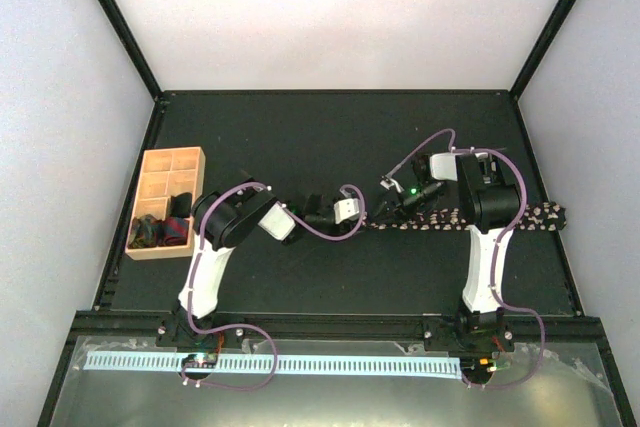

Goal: Roll the ties
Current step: Roll the tie at the center of the board.

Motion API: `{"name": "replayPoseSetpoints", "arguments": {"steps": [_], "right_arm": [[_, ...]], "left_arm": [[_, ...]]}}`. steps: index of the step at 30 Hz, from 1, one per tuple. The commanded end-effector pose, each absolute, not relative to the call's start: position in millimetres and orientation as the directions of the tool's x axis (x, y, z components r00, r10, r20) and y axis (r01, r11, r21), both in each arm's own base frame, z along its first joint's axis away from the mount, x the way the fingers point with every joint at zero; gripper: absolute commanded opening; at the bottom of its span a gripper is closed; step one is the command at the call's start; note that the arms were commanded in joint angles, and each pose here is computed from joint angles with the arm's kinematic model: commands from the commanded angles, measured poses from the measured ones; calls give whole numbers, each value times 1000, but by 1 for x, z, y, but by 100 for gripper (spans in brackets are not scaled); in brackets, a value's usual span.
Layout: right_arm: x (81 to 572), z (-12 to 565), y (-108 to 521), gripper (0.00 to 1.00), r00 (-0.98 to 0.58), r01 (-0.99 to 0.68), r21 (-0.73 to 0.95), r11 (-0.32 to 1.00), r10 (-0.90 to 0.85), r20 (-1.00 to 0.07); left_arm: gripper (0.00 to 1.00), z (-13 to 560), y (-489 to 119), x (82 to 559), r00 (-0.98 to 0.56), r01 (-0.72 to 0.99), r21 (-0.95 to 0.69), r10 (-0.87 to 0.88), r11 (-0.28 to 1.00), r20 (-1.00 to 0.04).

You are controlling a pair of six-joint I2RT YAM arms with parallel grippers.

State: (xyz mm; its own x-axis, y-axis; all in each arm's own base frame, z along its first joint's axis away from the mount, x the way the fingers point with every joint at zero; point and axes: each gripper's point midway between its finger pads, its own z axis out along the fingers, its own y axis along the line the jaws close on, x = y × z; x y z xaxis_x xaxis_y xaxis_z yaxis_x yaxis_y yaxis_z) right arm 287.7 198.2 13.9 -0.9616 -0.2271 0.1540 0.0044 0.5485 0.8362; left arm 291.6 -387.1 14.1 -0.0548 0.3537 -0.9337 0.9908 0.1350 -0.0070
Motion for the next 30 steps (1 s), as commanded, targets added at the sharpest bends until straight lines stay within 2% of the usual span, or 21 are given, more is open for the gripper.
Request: {"name": "replayPoseSetpoints", "arguments": {"steps": [1,6,11,18,24,26,27,28,30], "right_arm": [[285,-26,176,14,-956,-36,712,702,-231,179],[305,9,178,28,-961,-132,724,677,-266,74],[311,47,184,42,-960,-206,735,646,-279,-25],[297,43,216,34,-951,-187,769,612,-310,15],[300,22,214,31,-957,-175,729,662,-290,33],[299,17,213,22,-955,-173,724,668,-294,43],[299,15,212,20,-955,-171,719,674,-294,48],[298,14,212,21,-953,-175,711,681,-297,50],[297,11,209,31,-950,-177,698,694,-305,62]], "left_arm": [[42,-34,-368,281,-160,981,-76,510,181,-845],[38,-38,-344,275,-182,975,-55,640,213,-746],[38,-33,-338,272,-214,970,-68,684,234,-698],[37,-42,-334,271,-216,970,-54,743,237,-634],[38,-42,-334,270,-190,976,-36,755,215,-628],[38,-43,-335,269,-184,977,-33,759,209,-624],[38,-43,-335,269,-184,977,-34,760,209,-624],[38,-42,-335,269,-183,977,-32,759,209,-625],[38,-42,-336,268,-179,978,-31,760,204,-625]]}}
